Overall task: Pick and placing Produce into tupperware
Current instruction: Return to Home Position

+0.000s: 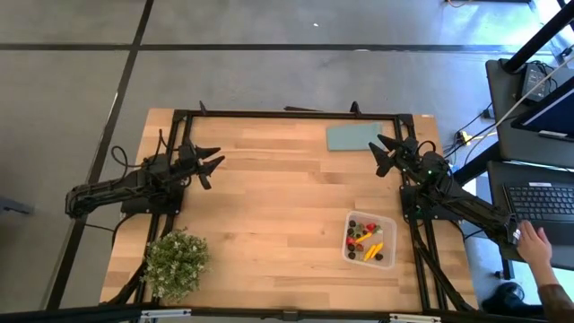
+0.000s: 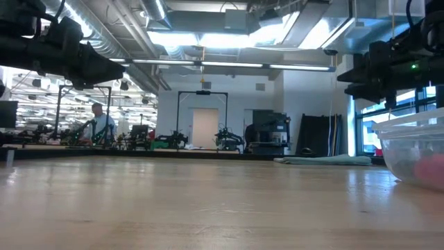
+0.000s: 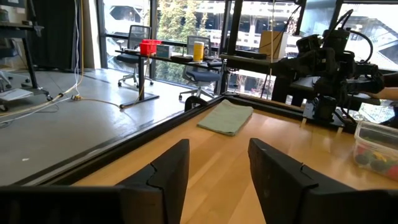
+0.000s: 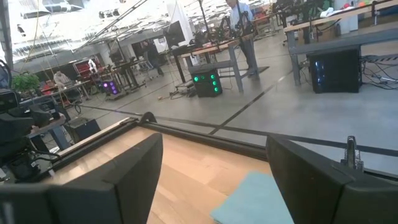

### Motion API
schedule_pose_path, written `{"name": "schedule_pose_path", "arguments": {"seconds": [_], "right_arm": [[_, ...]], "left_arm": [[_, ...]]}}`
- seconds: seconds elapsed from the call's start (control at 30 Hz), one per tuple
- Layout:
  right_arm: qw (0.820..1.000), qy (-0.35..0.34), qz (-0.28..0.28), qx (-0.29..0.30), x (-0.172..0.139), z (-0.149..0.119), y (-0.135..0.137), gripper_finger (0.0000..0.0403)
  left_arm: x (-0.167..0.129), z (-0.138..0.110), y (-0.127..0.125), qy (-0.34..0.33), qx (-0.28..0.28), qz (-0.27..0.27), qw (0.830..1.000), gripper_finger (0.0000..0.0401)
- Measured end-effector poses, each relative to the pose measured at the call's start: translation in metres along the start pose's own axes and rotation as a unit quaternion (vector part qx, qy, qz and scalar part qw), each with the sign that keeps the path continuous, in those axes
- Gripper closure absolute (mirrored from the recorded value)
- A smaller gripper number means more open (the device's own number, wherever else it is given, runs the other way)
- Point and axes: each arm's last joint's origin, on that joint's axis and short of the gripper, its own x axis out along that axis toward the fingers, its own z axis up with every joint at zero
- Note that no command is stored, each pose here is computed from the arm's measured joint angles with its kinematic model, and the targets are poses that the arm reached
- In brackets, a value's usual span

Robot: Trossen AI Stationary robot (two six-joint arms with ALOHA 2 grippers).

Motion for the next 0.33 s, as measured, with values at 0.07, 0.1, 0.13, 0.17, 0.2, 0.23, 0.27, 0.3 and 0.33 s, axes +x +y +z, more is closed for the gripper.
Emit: {"name": "schedule_pose_path", "arguments": {"seconds": [0.07,0.1,0.13,0.17,0.2,0.23,0.27,0.3,0.33], "right_arm": [[1.0,0.0,0.0,0.0,0.0,0.0,0.0,0.0116],[1.0,0.0,0.0,0.0,0.0,0.0,0.0,0.0116],[1.0,0.0,0.0,0.0,0.0,0.0,0.0,0.0116],[1.0,0.0,0.0,0.0,0.0,0.0,0.0,0.0116],[1.0,0.0,0.0,0.0,0.0,0.0,0.0,0.0116],[1.0,0.0,0.0,0.0,0.0,0.0,0.0,0.0116],[1.0,0.0,0.0,0.0,0.0,0.0,0.0,0.0116],[1.0,0.0,0.0,0.0,0.0,0.0,0.0,0.0116],[1.0,0.0,0.0,0.0,0.0,0.0,0.0,0.0116]], "left_arm": [[0.0,0.0,0.0,0.0,0.0,0.0,1.0,0.0246],[0.0,0.0,0.0,0.0,0.0,0.0,1.0,0.0247],[0.0,0.0,0.0,0.0,0.0,0.0,1.0,0.0249],[0.0,0.0,0.0,0.0,0.0,0.0,1.0,0.025],[0.0,0.0,0.0,0.0,0.0,0.0,1.0,0.0251],[0.0,0.0,0.0,0.0,0.0,0.0,1.0,0.0252],[0.0,0.0,0.0,0.0,0.0,0.0,1.0,0.0253],[0.0,0.0,0.0,0.0,0.0,0.0,1.0,0.0253],[0.0,0.0,0.0,0.0,0.0,0.0,1.0,0.0254]]}}
